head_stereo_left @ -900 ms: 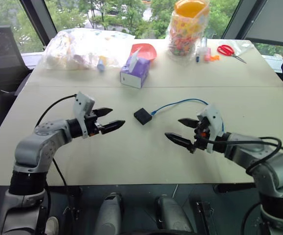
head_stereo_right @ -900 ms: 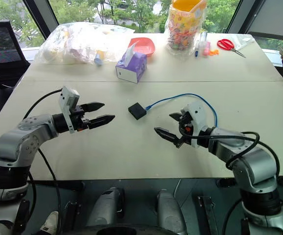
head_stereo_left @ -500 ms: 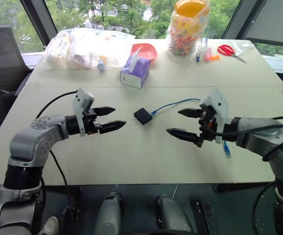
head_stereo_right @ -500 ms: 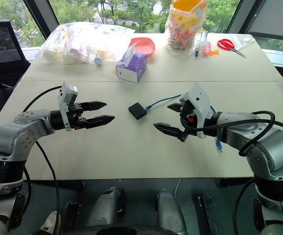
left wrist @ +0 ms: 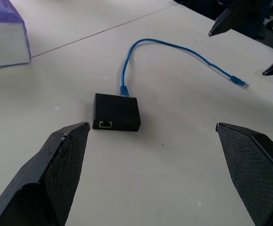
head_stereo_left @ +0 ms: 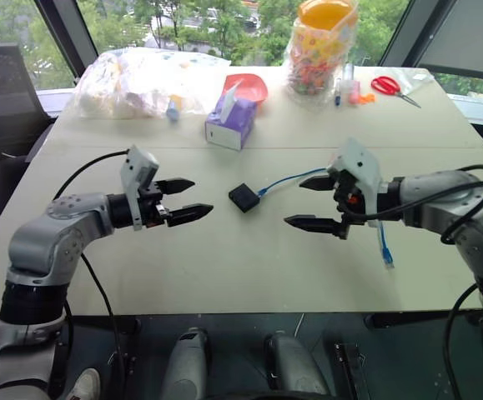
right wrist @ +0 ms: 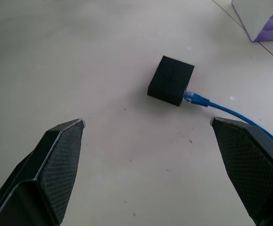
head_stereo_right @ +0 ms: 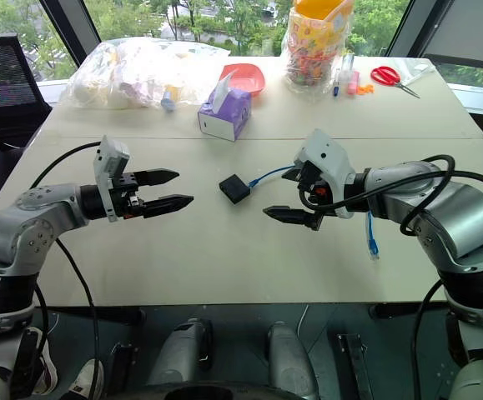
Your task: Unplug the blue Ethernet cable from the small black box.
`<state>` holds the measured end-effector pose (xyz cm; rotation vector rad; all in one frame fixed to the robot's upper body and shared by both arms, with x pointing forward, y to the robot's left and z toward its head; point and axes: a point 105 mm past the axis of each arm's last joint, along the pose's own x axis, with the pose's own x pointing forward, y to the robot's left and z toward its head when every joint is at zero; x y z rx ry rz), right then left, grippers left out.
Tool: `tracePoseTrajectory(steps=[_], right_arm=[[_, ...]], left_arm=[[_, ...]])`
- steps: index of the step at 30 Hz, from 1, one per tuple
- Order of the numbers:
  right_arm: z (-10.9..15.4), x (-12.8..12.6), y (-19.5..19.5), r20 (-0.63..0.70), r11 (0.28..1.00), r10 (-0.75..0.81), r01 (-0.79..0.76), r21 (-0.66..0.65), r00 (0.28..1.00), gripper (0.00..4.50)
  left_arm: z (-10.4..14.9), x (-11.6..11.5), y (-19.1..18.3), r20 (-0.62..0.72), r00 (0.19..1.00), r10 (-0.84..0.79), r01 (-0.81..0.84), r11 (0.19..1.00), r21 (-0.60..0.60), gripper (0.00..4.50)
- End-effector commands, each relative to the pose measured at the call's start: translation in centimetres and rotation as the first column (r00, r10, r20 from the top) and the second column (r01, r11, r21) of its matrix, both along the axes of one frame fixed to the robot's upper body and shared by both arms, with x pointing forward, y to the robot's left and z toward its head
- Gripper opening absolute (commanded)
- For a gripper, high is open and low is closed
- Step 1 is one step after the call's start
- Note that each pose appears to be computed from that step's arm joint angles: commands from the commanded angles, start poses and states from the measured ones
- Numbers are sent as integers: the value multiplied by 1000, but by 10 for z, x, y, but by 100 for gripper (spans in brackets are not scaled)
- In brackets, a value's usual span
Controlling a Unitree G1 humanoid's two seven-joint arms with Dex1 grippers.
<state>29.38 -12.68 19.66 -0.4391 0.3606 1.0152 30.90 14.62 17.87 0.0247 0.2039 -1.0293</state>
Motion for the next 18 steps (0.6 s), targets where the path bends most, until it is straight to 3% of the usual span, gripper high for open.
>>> tracePoseTrajectory(steps=[1, 4, 10, 18], right_arm=[[11, 7, 2, 79, 999, 30, -27, -48, 996, 450], [11, 15, 3, 92, 995, 48, -40, -86, 995, 450], [-2, 59, 15, 130, 927, 205, -150, -343, 970, 450], [-26, 112, 40, 82, 766, 376, -260, -589, 923, 450]], left_arm=[[11, -3, -1, 50, 999, -9, 9, 1000, 1, 447], [12, -2, -2, 55, 998, -7, 7, 1000, -2, 447], [10, 0, -2, 73, 997, 3, -3, 1000, -5, 447], [9, -7, 6, 95, 994, 51, -51, 999, -5, 447]])
